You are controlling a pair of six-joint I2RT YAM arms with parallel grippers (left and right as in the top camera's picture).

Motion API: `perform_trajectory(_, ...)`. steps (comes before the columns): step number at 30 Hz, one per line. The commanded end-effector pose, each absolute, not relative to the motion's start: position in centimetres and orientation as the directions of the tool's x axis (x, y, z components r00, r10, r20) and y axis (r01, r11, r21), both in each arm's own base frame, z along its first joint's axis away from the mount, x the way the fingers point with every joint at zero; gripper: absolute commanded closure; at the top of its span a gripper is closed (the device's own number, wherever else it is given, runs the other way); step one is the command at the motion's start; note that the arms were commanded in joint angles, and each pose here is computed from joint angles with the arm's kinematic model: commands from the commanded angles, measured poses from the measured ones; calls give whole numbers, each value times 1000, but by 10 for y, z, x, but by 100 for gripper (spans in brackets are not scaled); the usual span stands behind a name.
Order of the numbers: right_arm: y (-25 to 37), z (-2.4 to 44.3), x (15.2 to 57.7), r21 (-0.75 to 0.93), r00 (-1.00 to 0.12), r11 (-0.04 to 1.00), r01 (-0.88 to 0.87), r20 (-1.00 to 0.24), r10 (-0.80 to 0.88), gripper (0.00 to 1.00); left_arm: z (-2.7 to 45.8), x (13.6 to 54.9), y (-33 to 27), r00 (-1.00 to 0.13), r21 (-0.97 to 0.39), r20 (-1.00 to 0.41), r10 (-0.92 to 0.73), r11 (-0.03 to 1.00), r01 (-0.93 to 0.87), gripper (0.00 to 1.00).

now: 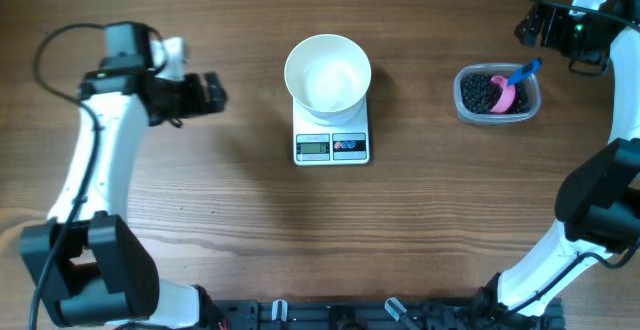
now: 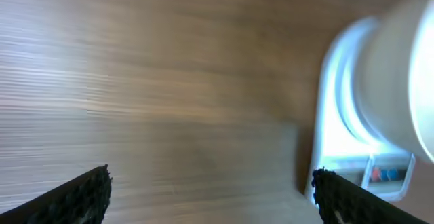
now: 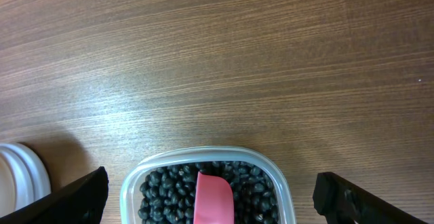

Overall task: Scoop item into bowl and weigh 150g on scale
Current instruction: 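Lift the left gripper back and move it beside the scale display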

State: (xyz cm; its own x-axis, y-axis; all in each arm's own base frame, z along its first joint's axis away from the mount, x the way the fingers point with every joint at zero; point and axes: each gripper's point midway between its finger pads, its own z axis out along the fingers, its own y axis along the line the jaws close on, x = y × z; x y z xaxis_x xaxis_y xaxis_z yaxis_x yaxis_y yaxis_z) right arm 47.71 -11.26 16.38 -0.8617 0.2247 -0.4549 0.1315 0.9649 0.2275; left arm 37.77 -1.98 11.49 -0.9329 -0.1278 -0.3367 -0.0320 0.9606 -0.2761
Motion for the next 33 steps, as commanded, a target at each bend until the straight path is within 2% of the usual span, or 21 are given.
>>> perform_trajectory(1,-118,167,481,222,-853,965,141,-467,232,0,87,357,-71,-959,-309,-280,-37,950,54,0)
perform_trajectory(6,-118,167,481,222,-853,965,141,-467,232,0,75,351,-97,-961,-322,-274,-40,945,53,0)
perform_trajectory(11,-118,167,481,222,-853,965,141,-467,232,0,69,360,-50,-948,-161,-303,-98,986,-50,0)
perform_trajectory(16,-118,167,481,222,-853,965,141,-467,232,0,70,361,-33,-943,-225,-288,-167,969,-103,0)
perform_trajectory(24,-118,167,481,221,-853,965,141,-467,232,0,72,369,-30,-932,-205,-324,-162,974,-98,0)
perform_trajectory(26,-118,167,481,222,-853,965,141,-467,232,0,78,364,-61,-930,-284,-362,66,942,177,0)
perform_trajectory(28,-118,167,481,222,-853,965,141,-467,232,0,87,353,-93,-878,-365,-420,230,843,395,0)
perform_trajectory(33,-118,167,481,222,-853,965,141,-467,232,0,87,348,-103,-875,-373,-411,257,828,419,0)
